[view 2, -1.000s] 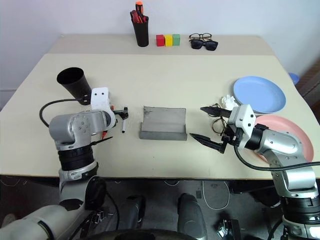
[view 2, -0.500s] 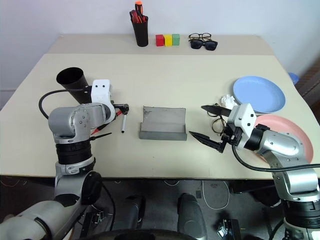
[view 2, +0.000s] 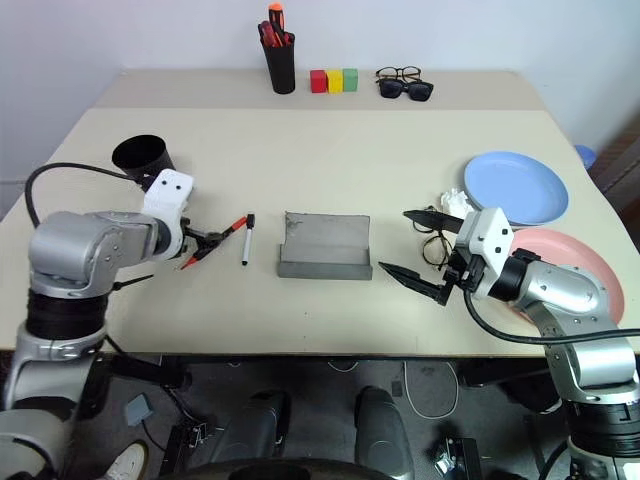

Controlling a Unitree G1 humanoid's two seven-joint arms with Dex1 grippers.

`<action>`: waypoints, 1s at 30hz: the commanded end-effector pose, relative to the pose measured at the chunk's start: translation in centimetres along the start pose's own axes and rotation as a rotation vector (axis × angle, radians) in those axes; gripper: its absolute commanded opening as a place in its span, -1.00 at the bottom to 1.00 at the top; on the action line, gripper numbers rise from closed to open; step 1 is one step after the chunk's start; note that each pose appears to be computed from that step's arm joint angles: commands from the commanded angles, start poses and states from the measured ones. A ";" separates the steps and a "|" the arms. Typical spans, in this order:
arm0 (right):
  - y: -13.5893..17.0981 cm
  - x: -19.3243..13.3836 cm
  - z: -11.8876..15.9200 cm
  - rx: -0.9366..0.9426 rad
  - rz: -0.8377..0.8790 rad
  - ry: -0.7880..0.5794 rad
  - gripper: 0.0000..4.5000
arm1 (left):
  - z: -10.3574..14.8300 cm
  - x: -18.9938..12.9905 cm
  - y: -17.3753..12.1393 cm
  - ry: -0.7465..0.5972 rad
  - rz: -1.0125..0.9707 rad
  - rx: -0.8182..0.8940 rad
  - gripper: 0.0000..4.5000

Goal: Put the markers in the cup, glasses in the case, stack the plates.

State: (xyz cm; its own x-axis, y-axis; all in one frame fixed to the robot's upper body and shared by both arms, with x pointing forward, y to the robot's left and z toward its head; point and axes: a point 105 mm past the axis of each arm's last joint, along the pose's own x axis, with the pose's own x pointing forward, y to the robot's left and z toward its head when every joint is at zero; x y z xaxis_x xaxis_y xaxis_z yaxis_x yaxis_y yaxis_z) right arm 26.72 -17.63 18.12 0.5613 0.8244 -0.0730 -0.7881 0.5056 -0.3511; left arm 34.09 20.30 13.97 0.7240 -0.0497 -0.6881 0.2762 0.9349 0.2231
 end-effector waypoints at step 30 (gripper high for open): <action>0.3 -0.8 1.0 -0.030 -0.074 -0.003 1.00 | 2.8 3.7 -3.6 0.079 -0.170 0.063 -0.98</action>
State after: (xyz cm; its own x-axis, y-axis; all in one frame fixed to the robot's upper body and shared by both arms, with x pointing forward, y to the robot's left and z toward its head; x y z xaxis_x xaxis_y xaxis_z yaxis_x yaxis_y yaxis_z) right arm 26.11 -18.09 17.74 0.6202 0.7810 -0.0734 -0.7512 0.5643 -0.3424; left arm 37.85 15.84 12.29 0.6150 -0.1688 -0.7703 0.4273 0.8923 0.1456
